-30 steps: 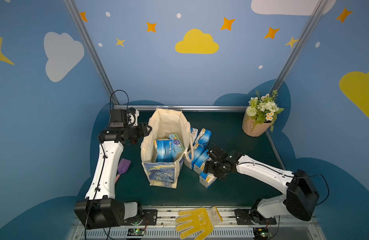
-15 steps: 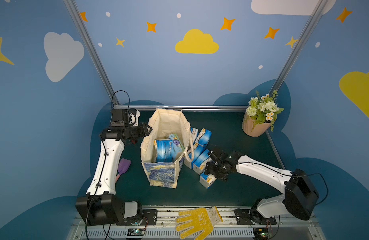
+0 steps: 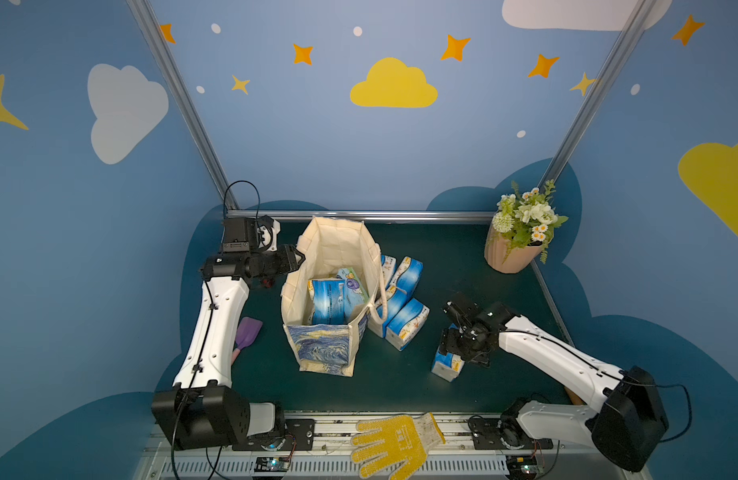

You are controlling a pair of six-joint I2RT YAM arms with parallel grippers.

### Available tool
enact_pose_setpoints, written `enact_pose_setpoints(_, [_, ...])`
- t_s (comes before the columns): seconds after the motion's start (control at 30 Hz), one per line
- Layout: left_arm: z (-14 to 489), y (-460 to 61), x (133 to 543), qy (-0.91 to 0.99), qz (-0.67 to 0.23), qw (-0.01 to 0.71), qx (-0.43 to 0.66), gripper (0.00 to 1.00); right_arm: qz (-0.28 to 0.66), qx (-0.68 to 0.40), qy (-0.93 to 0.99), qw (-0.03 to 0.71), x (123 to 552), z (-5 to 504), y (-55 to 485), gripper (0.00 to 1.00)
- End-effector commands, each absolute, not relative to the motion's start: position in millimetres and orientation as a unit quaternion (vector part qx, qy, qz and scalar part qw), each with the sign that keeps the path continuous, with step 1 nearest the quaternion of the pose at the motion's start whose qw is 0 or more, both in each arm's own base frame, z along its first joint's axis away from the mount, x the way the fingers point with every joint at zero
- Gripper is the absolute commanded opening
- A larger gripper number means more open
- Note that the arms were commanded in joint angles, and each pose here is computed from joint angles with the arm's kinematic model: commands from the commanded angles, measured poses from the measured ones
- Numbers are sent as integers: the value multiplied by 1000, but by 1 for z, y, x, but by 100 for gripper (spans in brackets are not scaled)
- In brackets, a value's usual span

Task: Put tissues into the canvas bag
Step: Move the pack of facial tissues to the center of the board.

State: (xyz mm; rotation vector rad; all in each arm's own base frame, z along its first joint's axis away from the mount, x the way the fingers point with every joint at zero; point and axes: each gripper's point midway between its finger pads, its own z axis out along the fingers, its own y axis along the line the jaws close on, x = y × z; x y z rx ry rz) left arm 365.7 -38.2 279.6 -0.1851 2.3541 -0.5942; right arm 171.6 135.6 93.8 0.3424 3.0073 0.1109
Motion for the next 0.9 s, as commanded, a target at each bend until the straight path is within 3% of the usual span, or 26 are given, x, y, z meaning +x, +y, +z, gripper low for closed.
enact_pose_setpoints(0.0, [289, -37, 366, 904, -225, 358, -64, 4, 48, 99, 991, 80, 173, 121, 132, 87])
enact_pose_setpoints(0.17, [289, -38, 367, 902, -231, 359, -66, 4, 69, 93, 988, 97, 170, 139, 131, 87])
enact_pose_setpoints(0.33, [288, -39, 370, 902, -234, 357, -67, 5, 68, 100, 989, 79, 165, 125, 132, 87])
enact_pose_setpoints(0.63, [276, -30, 371, 913, -206, 343, -76, 38, 76, 110, 990, 44, 170, 93, 151, 87])
enact_pose_setpoints(0.7, [274, -28, 371, 914, -201, 343, -79, 36, 73, 108, 991, 42, 173, 88, 153, 88])
enact_pose_setpoints(0.83, [269, -28, 371, 918, -202, 331, -80, 4, 57, 105, 992, 31, 175, 76, 154, 88])
enact_pose_setpoints(0.87, [267, -29, 372, 920, -205, 324, -82, 3, 50, 106, 993, 28, 175, 73, 152, 88])
